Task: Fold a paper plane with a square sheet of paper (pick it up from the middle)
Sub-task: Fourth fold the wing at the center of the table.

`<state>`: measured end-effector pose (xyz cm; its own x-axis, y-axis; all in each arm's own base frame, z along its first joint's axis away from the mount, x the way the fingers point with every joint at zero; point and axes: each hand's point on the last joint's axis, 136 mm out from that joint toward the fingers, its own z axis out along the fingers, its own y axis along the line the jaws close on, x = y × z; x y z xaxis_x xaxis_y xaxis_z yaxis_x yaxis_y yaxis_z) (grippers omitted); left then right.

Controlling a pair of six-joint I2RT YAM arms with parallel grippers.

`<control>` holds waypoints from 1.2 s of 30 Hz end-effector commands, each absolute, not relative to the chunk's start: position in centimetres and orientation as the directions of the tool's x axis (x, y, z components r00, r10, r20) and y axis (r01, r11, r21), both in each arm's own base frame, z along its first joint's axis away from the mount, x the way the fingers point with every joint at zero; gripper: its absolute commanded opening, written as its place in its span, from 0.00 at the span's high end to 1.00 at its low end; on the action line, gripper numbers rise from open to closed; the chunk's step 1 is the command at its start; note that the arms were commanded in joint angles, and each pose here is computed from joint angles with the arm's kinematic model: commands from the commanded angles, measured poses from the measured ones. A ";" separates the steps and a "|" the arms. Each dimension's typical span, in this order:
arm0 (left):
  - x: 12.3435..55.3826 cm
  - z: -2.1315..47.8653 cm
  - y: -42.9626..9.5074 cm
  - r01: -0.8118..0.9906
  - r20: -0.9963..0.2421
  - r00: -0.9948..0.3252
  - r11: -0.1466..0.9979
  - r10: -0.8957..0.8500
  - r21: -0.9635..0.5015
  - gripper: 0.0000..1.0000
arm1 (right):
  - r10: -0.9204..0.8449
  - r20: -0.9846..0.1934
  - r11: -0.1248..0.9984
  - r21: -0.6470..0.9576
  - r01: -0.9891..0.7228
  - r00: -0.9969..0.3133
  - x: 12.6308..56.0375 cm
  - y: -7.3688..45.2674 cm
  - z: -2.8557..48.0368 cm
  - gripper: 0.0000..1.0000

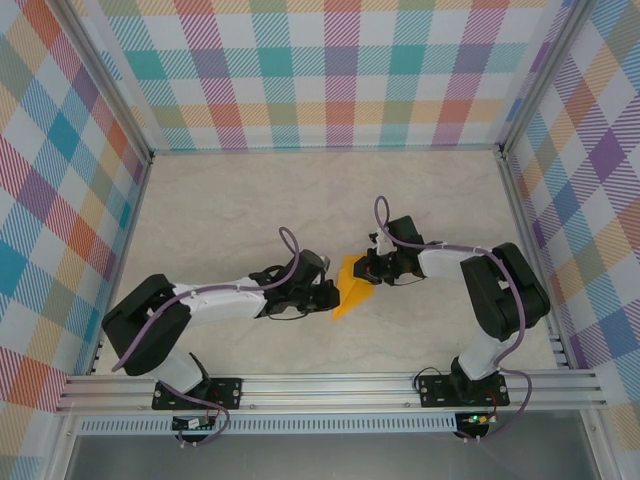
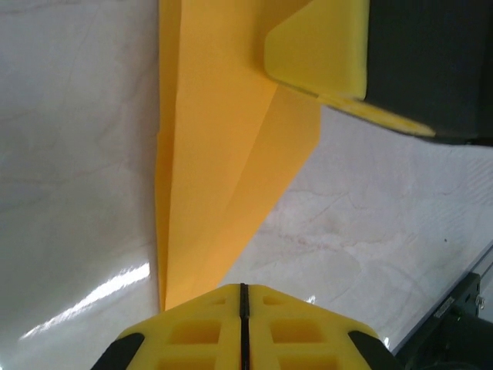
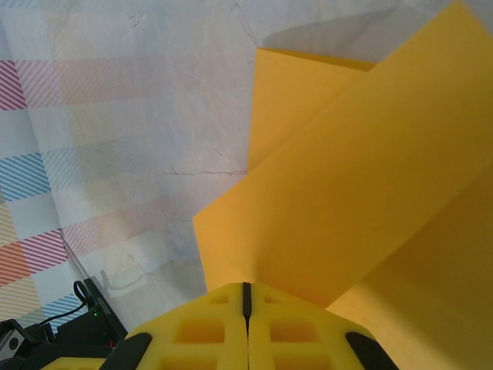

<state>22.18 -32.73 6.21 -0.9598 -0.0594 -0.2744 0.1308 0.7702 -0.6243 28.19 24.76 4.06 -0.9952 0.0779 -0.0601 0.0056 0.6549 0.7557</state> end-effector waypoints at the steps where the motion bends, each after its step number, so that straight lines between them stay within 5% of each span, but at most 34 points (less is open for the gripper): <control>1: 24.9 7.2 -34.5 0.140 -0.327 -0.939 0.742 -0.112 -0.656 0.93 | 0.057 -0.063 0.626 0.780 -0.014 -0.996 28.4 25.6 4.4 0.95; 23: 23.2 0.3 -32.2 0.017 -0.177 -0.980 0.842 -0.094 -0.539 0.99 | 0.057 -0.031 0.670 0.742 0.016 -0.998 29.6 24.9 1.7 0.96; 36: 21.4 -1.2 -31.0 -0.009 -0.098 -0.993 0.873 -0.064 -0.487 1.00 | 0.267 -0.028 0.698 0.695 0.174 -0.963 34.5 19.8 -0.3 0.96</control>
<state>23.96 -33.76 2.06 -0.9714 -0.0852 -0.2215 0.0644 0.8036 -0.5916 31.79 22.36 1.59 -0.9868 0.1614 0.0127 0.1148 0.6427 0.7575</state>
